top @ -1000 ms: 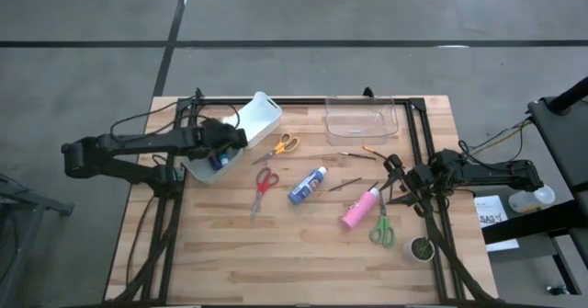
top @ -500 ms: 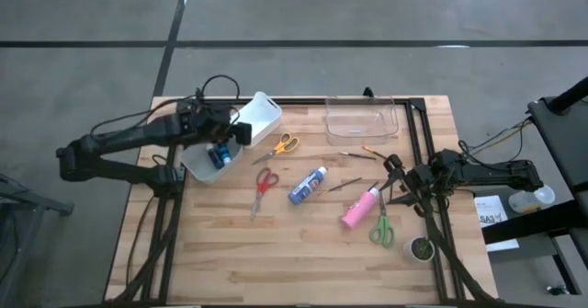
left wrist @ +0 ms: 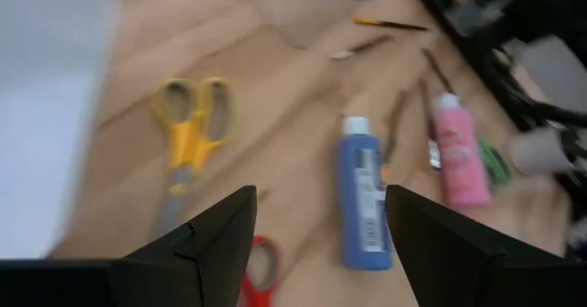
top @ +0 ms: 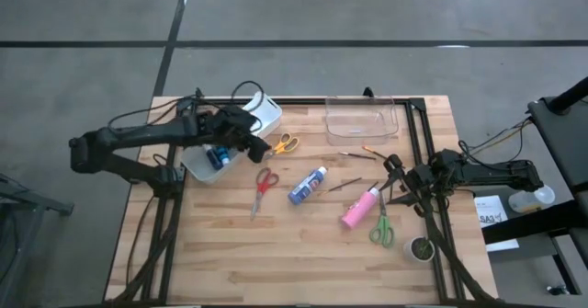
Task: Pick & Place Paint Supplies
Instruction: Put the violet paint bottle into the gray bin
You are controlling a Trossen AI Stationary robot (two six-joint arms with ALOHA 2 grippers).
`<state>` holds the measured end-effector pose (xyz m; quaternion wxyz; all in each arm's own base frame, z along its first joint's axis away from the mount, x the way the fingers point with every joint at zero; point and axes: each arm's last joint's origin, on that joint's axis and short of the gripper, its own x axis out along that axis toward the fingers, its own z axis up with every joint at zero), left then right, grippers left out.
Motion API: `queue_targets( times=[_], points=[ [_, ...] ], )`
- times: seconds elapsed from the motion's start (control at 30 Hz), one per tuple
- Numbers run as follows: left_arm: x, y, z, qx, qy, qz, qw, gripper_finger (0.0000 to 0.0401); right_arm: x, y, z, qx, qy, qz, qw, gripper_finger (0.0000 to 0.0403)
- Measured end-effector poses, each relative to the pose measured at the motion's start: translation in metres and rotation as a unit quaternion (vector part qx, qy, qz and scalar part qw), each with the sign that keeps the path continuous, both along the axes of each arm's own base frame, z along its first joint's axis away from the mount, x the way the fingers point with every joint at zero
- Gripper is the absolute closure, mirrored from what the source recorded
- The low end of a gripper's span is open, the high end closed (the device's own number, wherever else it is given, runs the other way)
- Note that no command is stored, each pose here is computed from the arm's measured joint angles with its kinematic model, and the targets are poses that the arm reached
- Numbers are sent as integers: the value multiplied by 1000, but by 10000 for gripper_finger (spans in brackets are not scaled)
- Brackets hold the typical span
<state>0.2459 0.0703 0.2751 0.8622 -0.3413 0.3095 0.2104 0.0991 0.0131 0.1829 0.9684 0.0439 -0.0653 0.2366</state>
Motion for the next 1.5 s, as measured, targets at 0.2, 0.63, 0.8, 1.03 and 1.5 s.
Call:
queue_targets(
  times=[0.2, 0.63, 0.8, 1.03, 1.5],
  points=[
    [32, -17, -2, -5, 13, -52, 999, 146, 0, 0, 0, 0, 0, 0, 1000, 215],
    [113, -49, -16, -17, 63, -79, 995, 112, 0, 0, 0, 0, 0, 0, 1000, 215],
    [137, -54, -26, -32, 83, -72, 993, 111, 0, 0, 0, 0, 0, 0, 1000, 215],
    [153, -52, -46, -25, 117, -47, 992, 111, 0, 0, 0, 0, 0, 0, 1000, 215],
    [168, -52, -83, -24, 149, -46, 987, 111, 0, 0, 0, 0, 0, 0, 1000, 215]
  ],
)
